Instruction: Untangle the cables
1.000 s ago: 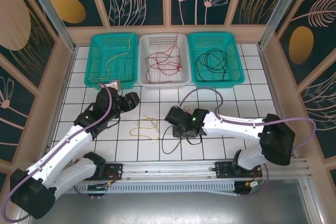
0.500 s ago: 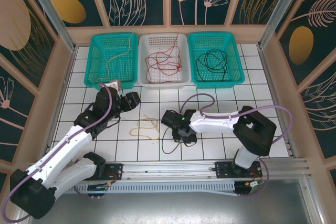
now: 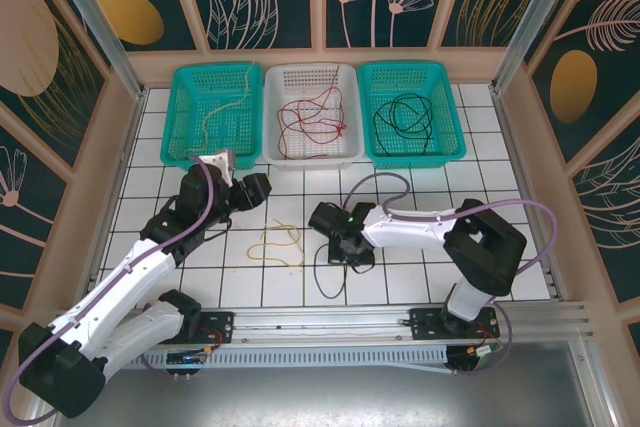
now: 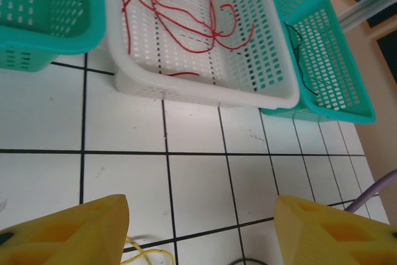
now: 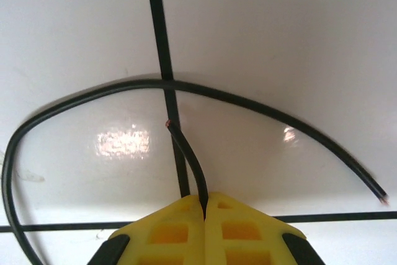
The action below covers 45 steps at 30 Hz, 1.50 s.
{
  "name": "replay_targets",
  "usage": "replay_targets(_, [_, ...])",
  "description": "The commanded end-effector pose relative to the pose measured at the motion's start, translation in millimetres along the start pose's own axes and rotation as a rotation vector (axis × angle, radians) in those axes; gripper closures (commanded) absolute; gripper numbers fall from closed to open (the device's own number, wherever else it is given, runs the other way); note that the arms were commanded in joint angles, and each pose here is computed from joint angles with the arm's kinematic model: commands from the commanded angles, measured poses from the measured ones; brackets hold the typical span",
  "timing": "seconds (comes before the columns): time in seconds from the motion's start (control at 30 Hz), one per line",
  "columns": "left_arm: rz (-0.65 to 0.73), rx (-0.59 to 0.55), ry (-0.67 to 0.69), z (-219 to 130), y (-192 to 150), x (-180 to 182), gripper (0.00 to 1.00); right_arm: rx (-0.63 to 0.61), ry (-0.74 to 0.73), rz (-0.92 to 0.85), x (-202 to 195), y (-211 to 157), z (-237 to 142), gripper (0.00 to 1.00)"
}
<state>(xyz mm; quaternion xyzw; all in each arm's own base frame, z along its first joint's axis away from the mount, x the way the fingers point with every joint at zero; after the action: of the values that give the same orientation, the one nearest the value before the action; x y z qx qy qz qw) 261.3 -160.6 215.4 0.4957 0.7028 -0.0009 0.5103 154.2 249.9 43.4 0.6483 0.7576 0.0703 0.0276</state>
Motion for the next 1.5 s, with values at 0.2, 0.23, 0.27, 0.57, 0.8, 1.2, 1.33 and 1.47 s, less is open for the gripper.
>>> replay_targets(0.2, [0.049, -0.025, -0.411, -26.9, 25.7, -93.2, 0.41, -0.529, -0.047, -0.089, -2.0, 86.0, -141.7, 1.00])
replay_targets(0.23, [0.059, -0.031, -0.458, -31.2, 28.2, -103.6, 0.40, -0.578, -0.049, -0.103, -1.0, 94.3, -158.5, 1.00])
replay_targets(0.27, [0.075, -0.042, -0.499, -35.6, 30.7, -113.5, 0.38, -0.628, -0.052, -0.114, -0.3, 102.1, -176.1, 1.00])
replay_targets(0.57, [0.306, -0.087, -0.728, -54.5, 28.2, -183.0, 0.20, -0.941, -0.067, -0.214, 8.3, 146.6, -306.3, 1.00])
replay_targets(0.8, [0.415, -0.078, -0.856, -52.3, 10.7, -209.6, 0.16, -1.099, -0.002, -0.235, 8.2, 154.4, -371.1, 1.00])
replay_targets(1.2, [0.681, 0.020, -0.752, -11.9, -29.3, -210.8, 0.14, -1.171, 0.026, -0.293, 2.9, 148.3, -397.6, 1.00])
replay_targets(1.33, [0.657, 0.089, -0.782, -1.9, -49.7, -201.0, 0.14, -1.197, 0.088, -0.272, 0.4, 143.2, -406.6, 1.00])
replay_targets(1.47, [0.663, 0.115, -0.811, 0.7, -59.7, -208.6, 0.17, -1.201, 0.127, -0.260, 0.4, 141.0, -409.1, 1.00])
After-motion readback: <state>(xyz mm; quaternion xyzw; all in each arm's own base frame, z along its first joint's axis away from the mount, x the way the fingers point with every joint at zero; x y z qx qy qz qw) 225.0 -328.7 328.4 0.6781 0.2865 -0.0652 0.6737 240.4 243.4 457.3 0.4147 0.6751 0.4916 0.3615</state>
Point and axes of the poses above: each hand's point on the last joint's axis, 136 mm out from that joint toward the fingers, its own z axis out along the fingers, its own x axis along the line the jaws close on, y = z × x, the point moved 2 cm from there along -z, back along the fingers, and after that the axes turned 11 degrees about -z, right-handed, at the moved point
